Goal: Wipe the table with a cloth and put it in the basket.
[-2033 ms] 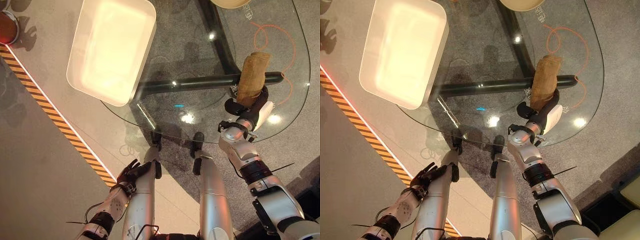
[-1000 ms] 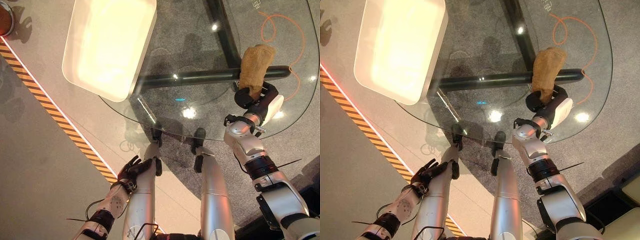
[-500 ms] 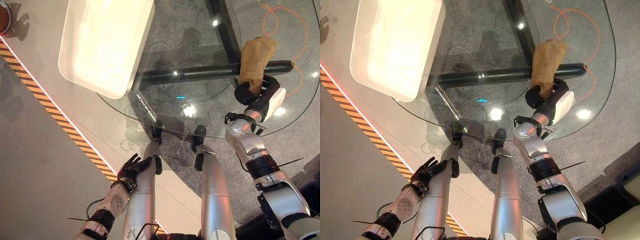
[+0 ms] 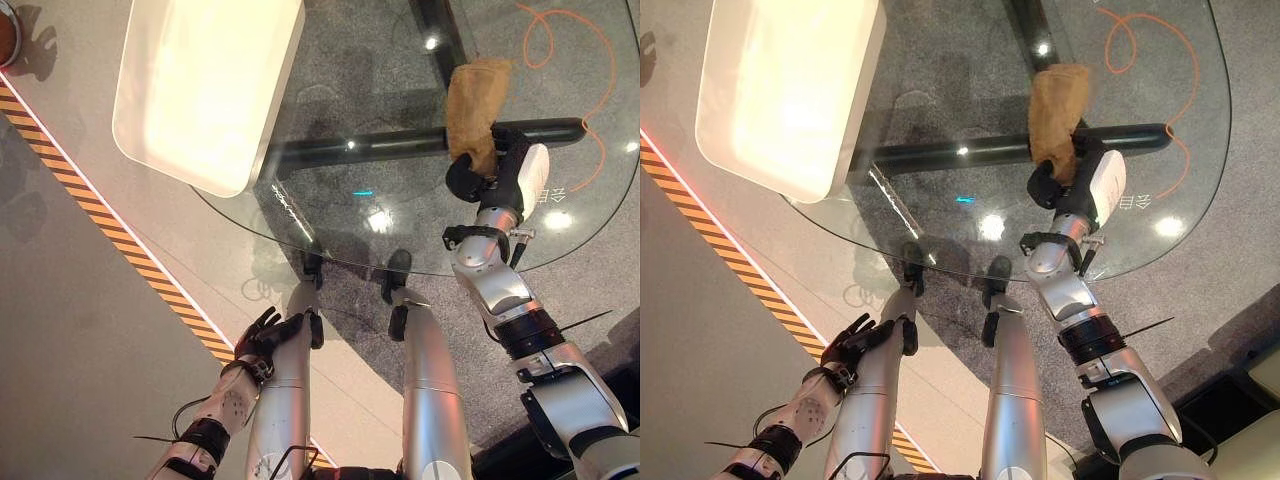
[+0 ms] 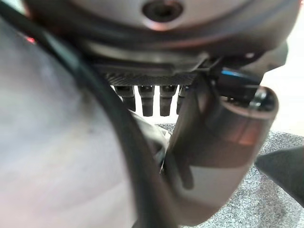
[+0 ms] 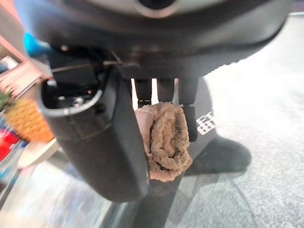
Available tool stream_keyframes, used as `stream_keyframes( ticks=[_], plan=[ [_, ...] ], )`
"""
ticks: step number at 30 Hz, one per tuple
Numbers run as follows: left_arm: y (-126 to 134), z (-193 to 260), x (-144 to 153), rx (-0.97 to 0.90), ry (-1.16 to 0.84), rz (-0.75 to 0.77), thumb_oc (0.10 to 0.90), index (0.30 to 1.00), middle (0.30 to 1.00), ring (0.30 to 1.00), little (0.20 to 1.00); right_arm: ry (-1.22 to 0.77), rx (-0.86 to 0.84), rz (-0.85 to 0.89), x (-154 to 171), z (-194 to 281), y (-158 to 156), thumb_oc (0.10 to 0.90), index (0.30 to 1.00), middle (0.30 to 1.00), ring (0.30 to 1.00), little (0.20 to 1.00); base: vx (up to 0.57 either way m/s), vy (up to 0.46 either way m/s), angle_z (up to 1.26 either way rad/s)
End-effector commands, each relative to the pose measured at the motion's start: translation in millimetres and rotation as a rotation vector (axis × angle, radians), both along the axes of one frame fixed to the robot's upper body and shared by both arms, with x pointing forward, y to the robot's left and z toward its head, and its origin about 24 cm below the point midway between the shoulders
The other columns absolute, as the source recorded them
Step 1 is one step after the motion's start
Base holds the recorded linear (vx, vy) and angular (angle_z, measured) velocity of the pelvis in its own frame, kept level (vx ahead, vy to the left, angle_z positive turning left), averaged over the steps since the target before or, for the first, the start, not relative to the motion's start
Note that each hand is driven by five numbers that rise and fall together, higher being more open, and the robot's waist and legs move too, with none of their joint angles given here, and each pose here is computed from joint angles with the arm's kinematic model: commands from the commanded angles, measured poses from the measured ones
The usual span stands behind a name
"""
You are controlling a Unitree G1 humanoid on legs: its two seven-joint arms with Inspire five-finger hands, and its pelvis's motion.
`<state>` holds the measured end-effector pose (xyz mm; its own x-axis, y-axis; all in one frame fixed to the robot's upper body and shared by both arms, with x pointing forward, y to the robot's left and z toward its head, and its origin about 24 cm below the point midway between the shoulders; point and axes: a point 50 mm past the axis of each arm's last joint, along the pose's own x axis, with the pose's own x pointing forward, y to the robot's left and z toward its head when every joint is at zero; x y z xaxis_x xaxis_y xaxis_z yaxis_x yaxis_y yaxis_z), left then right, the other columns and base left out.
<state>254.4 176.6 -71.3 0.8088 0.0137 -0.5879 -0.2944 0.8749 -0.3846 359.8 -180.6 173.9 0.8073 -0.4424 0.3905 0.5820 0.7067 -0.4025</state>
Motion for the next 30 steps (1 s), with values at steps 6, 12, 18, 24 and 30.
stream_keyframes(
  ticks=[6,12,18,24,30],
  plan=[
    [-37,-26,-32,-0.073,0.117,-0.079,0.8,0.9,0.9,0.9,0.9,0.06,-0.209,0.51,-7,6,90,0.1,0.3,0.3,0.3,0.2,0.0,0.0,0.0],
    [-34,-26,-32,-0.069,0.117,-0.074,0.8,0.9,0.9,0.9,0.9,0.122,-0.287,0.618,-11,-1,101,0.1,0.3,0.3,0.3,0.2,0.0,0.0,0.0],
    [-30,-24,-29,-0.065,0.111,-0.074,0.8,0.9,0.9,0.9,0.9,0.183,-0.37,0.729,-16,-10,113,0.1,0.3,0.3,0.3,0.2,0.0,-0.005,0.03],
    [-27,-23,-27,-0.054,0.114,-0.083,0.8,0.9,0.9,0.9,0.9,0.222,-0.398,0.786,-19,-15,116,0.1,0.3,0.3,0.3,0.2,0.01,-0.016,0.12],
    [-25,-28,-34,-0.044,0.139,-0.092,0.8,0.9,0.9,0.9,0.9,0.245,-0.392,0.806,-22,-23,114,0.1,0.3,0.3,0.3,0.2,0.01,-0.01,0.03]
  ],
)
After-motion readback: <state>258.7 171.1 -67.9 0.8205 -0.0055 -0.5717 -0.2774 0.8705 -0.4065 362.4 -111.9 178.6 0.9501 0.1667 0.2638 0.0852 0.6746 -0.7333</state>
